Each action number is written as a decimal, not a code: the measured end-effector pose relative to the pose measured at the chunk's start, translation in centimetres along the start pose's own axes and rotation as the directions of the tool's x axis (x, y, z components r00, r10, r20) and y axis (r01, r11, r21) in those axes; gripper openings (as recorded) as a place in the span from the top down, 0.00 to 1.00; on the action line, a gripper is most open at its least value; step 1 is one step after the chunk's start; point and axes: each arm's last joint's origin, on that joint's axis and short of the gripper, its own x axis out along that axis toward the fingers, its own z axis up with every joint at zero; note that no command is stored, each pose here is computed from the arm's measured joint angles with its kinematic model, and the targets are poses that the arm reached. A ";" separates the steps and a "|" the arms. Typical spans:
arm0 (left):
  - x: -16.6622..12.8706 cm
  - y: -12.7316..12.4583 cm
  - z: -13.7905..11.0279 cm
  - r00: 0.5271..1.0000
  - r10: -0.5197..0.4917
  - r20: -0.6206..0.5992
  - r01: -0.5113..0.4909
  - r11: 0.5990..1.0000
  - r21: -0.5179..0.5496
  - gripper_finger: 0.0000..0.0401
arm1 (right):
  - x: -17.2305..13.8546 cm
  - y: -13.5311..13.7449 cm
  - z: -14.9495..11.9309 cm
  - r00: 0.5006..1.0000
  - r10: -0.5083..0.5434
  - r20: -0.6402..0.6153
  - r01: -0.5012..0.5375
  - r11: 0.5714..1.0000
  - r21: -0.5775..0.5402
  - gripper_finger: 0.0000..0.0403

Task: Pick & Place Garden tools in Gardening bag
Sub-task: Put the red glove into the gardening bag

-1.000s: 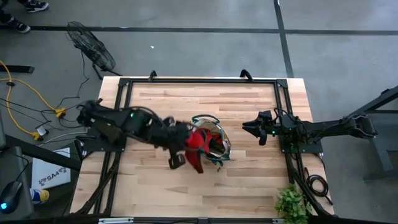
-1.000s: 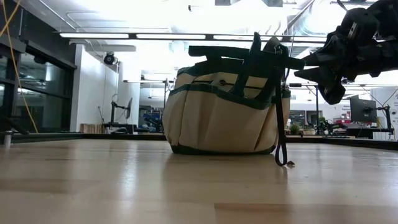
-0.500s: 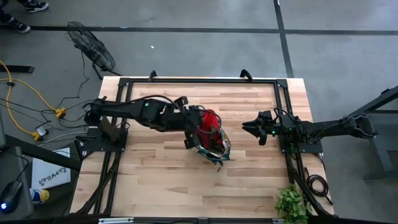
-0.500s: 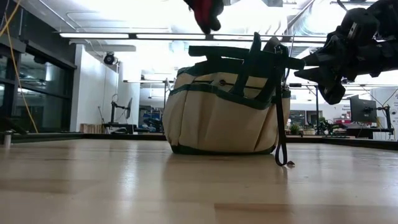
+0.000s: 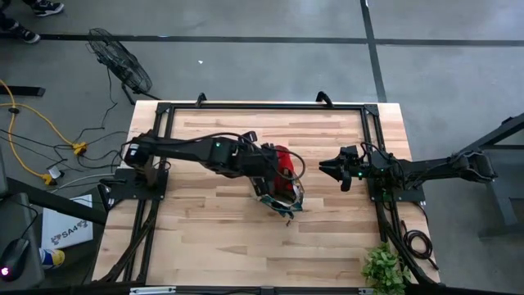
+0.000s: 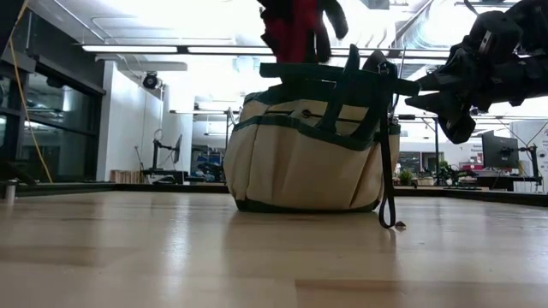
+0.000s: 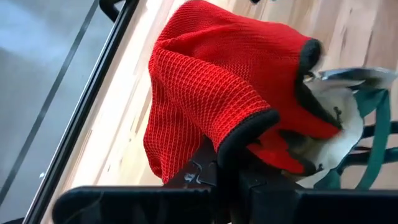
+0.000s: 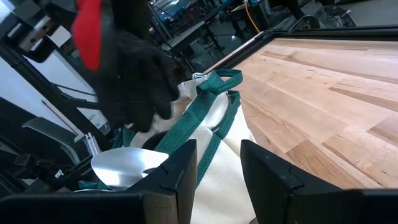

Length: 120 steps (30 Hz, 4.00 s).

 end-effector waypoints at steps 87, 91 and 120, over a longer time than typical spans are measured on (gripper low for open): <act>14.3 1.7 -6.7 0.734 -0.592 -0.334 0.307 -0.150 0.940 0.99 | 0.0 0.0 0.0 1.000 0.000 0.000 0.000 1.000 0.000 0.71; 15.9 1.8 -7.2 0.755 -0.546 -0.363 0.346 -0.138 0.928 0.99 | 0.0 0.0 0.0 1.000 0.000 0.001 0.000 1.000 0.000 0.71; 20.6 1.1 -9.5 0.706 -0.520 -0.481 0.483 -0.143 0.864 0.99 | 0.0 -0.1 -0.2 1.000 -0.012 -0.017 0.012 1.000 -0.001 0.71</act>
